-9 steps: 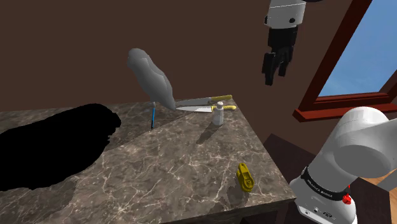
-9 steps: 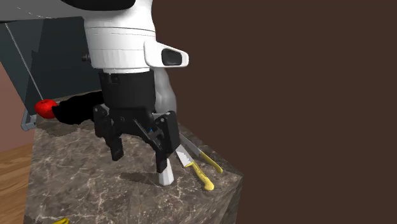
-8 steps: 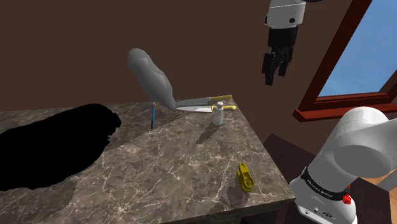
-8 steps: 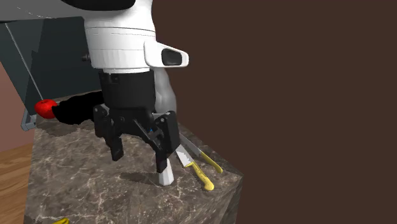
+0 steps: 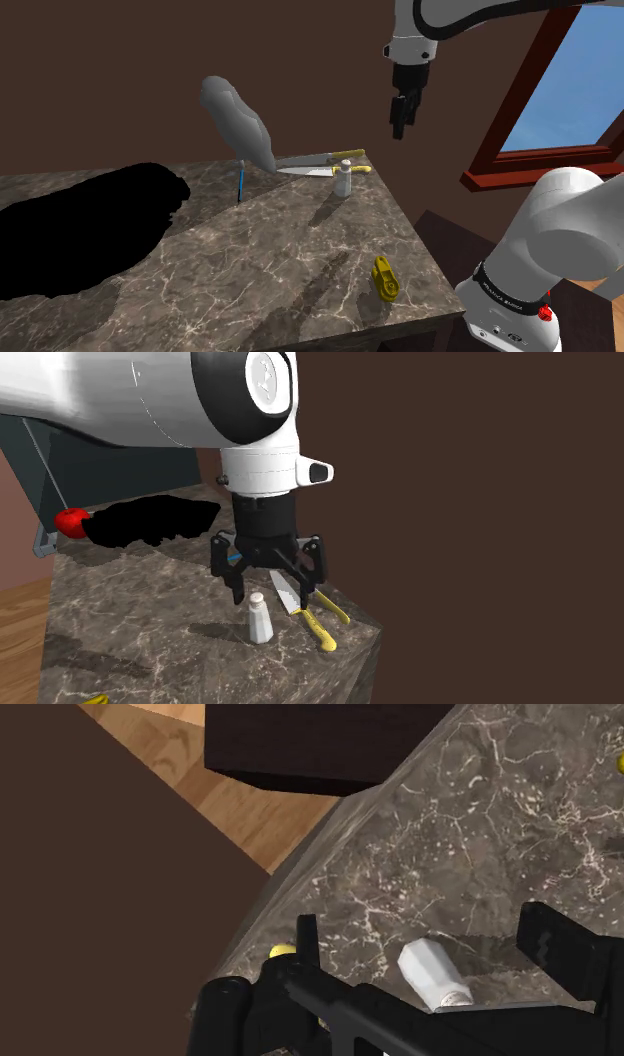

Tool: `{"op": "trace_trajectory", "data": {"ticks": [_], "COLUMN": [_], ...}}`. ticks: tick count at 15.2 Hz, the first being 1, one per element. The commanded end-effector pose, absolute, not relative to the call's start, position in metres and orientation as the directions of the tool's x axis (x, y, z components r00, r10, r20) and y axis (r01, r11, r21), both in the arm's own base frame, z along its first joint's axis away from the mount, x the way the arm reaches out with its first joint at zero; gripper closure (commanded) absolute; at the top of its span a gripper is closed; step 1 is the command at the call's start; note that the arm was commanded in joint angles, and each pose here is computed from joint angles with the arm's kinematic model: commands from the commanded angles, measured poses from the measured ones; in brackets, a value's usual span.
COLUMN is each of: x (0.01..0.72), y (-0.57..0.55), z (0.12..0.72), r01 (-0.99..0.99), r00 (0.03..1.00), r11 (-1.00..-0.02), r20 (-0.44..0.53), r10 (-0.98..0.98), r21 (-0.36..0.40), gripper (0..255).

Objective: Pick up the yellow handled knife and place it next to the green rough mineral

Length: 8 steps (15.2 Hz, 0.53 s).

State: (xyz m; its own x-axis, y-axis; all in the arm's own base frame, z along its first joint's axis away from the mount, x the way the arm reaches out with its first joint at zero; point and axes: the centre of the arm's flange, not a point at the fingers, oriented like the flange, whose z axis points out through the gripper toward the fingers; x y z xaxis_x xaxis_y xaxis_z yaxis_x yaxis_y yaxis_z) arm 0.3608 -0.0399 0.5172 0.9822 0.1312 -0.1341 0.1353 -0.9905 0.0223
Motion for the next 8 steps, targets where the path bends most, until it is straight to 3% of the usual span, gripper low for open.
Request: {"op": "trace_trajectory", "data": {"ticks": [1, 8], "x": [0.381, 0.453], "y": [-0.047, -0.057], "z": [0.502, 0.454], "r01": [0.202, 0.415], "r00": [0.972, 0.906], "r11": [-0.979, -0.910], "r20": [-0.124, -0.092], "r10": [0.199, 0.414], "r21": [0.017, -0.002], "gripper": [0, 0]}}
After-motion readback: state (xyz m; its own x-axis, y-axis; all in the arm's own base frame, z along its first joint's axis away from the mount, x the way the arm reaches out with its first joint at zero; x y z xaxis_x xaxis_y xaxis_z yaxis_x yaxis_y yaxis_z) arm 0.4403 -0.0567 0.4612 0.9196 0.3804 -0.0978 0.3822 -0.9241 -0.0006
